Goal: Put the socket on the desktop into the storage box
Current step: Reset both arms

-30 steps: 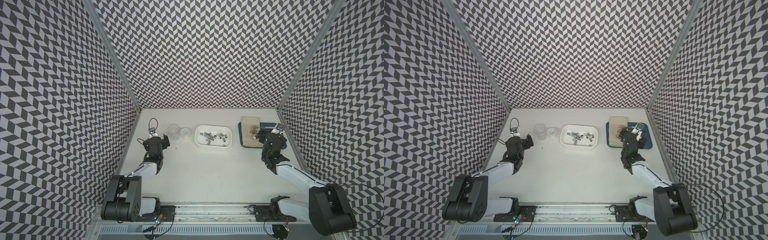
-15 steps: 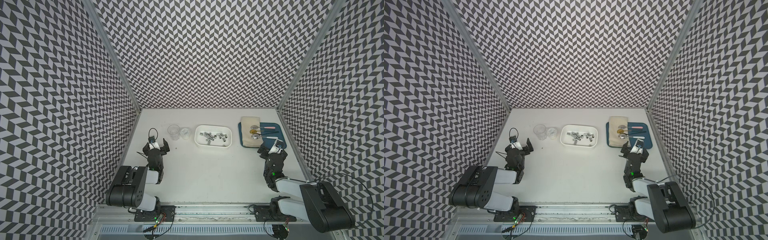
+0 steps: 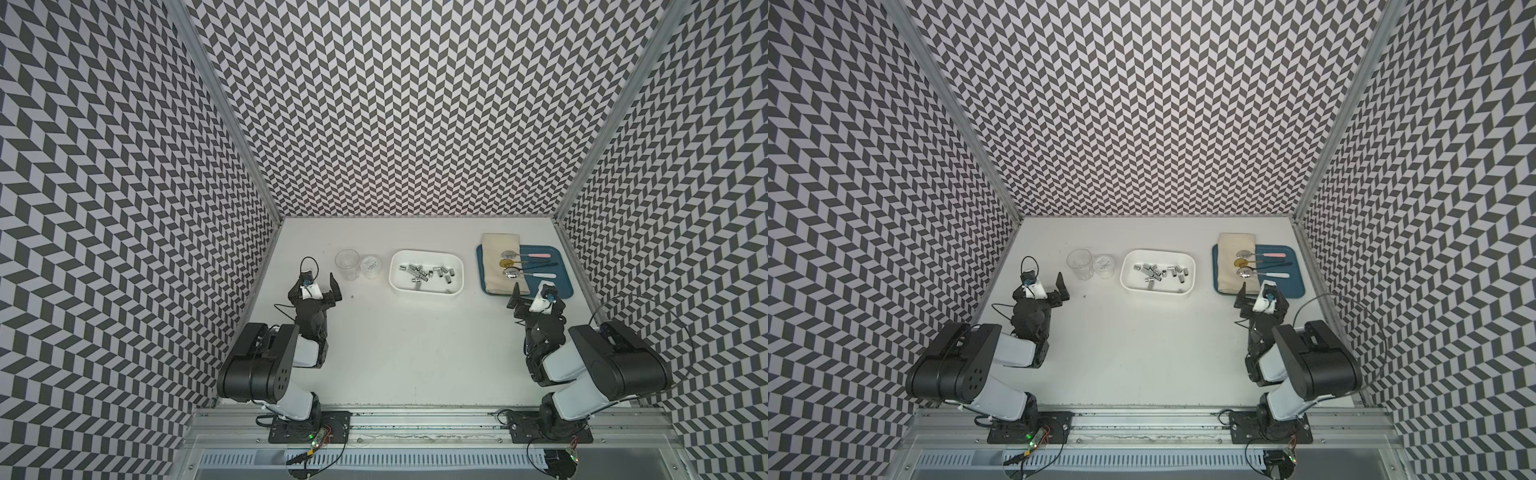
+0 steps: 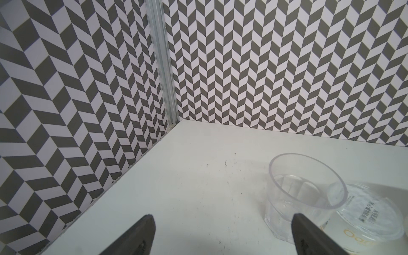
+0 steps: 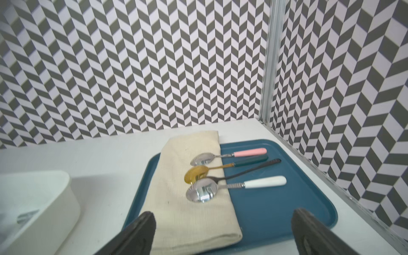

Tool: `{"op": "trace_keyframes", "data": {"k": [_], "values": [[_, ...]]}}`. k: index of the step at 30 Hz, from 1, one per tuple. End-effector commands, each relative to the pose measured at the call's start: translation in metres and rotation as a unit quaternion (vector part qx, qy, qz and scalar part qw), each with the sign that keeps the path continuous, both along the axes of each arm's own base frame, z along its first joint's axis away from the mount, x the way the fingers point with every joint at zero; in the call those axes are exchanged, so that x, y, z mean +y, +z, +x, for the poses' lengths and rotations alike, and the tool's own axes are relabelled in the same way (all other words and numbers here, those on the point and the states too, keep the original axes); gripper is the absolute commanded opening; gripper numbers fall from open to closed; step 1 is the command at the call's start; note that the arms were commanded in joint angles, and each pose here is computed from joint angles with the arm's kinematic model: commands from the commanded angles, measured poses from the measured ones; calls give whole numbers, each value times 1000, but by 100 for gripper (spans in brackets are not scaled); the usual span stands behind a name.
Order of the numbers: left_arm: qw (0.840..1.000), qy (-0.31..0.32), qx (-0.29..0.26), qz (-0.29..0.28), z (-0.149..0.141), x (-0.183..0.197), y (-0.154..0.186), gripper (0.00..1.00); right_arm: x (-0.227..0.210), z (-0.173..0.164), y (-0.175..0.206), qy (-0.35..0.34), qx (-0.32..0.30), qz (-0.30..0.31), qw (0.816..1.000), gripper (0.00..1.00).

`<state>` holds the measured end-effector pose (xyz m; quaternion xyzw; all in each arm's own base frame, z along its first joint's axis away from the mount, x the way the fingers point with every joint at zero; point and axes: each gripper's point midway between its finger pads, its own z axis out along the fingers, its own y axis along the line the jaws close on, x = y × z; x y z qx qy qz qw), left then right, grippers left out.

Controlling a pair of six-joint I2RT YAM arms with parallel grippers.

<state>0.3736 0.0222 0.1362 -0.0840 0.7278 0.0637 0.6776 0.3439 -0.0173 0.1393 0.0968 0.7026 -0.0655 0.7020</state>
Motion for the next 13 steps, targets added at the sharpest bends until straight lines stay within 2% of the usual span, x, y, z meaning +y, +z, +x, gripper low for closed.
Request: {"op": "trace_keyframes", "data": {"k": [1, 7, 13], "values": [[1000, 0, -16, 1, 4, 1, 10, 100, 2, 22, 16, 4, -11, 6, 1000, 100], [1000, -9, -3, -4, 10, 1, 6, 100, 7, 19, 20, 19, -29, -8, 999, 100], [1000, -10, -10, -5, 7, 0, 8, 99, 7, 23, 18, 18, -21, -6, 1000, 100]]}}
